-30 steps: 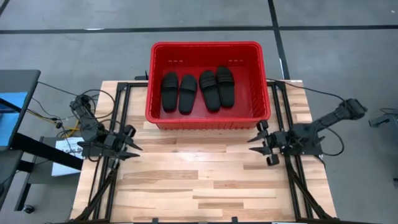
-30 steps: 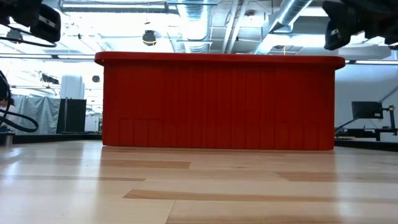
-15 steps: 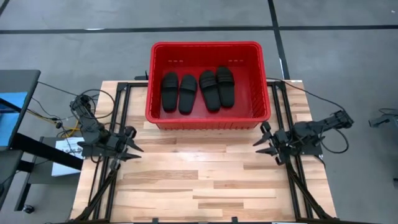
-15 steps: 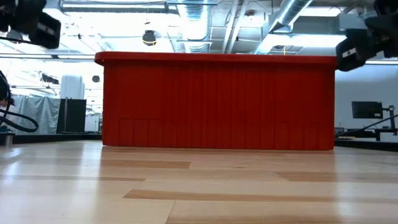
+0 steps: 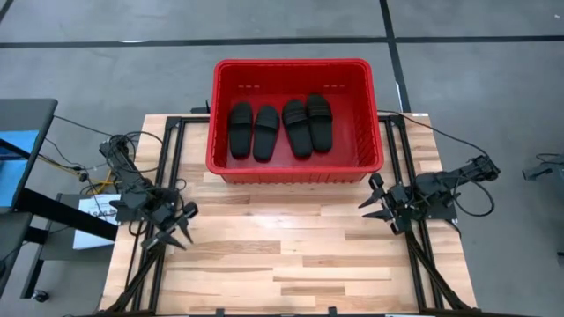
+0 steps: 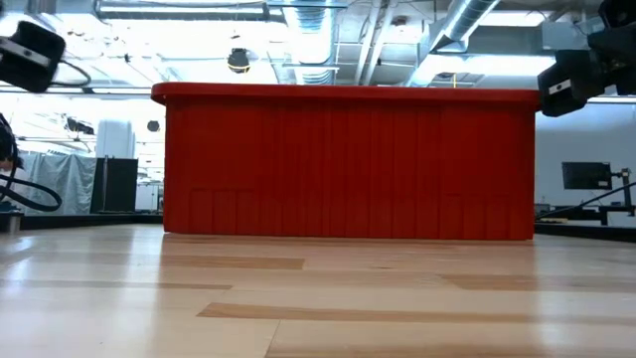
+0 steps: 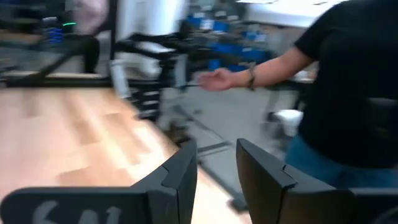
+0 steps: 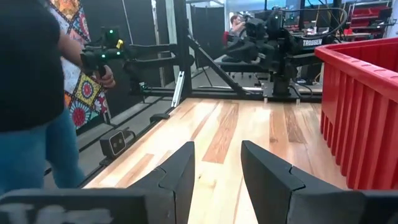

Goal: Pick and place slides into bin
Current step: Return to Home Position

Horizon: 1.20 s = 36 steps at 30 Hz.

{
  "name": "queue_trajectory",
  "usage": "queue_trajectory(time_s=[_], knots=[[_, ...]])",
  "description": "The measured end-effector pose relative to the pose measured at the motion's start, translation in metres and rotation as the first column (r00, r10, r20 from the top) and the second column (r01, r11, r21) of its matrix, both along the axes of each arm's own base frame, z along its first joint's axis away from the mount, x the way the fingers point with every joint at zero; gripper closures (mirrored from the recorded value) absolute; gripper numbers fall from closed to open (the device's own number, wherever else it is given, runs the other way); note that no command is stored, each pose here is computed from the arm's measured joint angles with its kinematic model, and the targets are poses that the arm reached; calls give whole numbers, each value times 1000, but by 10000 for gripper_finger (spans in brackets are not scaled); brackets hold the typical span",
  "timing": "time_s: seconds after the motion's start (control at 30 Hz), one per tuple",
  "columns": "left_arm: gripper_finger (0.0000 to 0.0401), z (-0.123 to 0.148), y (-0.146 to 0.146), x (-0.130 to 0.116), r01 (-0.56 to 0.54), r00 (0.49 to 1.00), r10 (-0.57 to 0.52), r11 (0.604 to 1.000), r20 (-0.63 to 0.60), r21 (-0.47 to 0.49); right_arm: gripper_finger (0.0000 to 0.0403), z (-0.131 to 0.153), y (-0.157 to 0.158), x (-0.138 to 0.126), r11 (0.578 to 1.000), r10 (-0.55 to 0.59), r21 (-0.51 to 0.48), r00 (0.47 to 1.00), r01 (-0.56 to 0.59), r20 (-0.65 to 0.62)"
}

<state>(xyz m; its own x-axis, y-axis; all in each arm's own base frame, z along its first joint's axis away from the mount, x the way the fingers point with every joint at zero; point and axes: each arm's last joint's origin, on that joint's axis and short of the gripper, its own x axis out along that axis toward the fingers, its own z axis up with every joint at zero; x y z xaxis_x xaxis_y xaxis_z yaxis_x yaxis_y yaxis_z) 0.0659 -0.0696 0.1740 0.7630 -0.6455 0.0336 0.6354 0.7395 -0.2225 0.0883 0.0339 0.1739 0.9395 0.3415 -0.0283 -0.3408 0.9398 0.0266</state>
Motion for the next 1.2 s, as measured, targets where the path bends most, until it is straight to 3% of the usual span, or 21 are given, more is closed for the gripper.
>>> queue_trajectory(time_s=[0.17, 0.37, 1.2], knots=[[298, -3, -3, -1, 116, 993, -117, 993, 28, 14, 281, 0, 0, 0, 1000, 0, -1, 1000, 0, -3], [298, -4, -2, 1, 107, 992, -110, 992, 61, 63, 281, 0, 0, 0, 1000, 0, -1, 1000, 0, -3], [298, -5, -2, 1, 102, 993, -105, 993, 59, 64, 281, 0, 0, 0, 1000, 0, 0, 1000, 0, -1]])
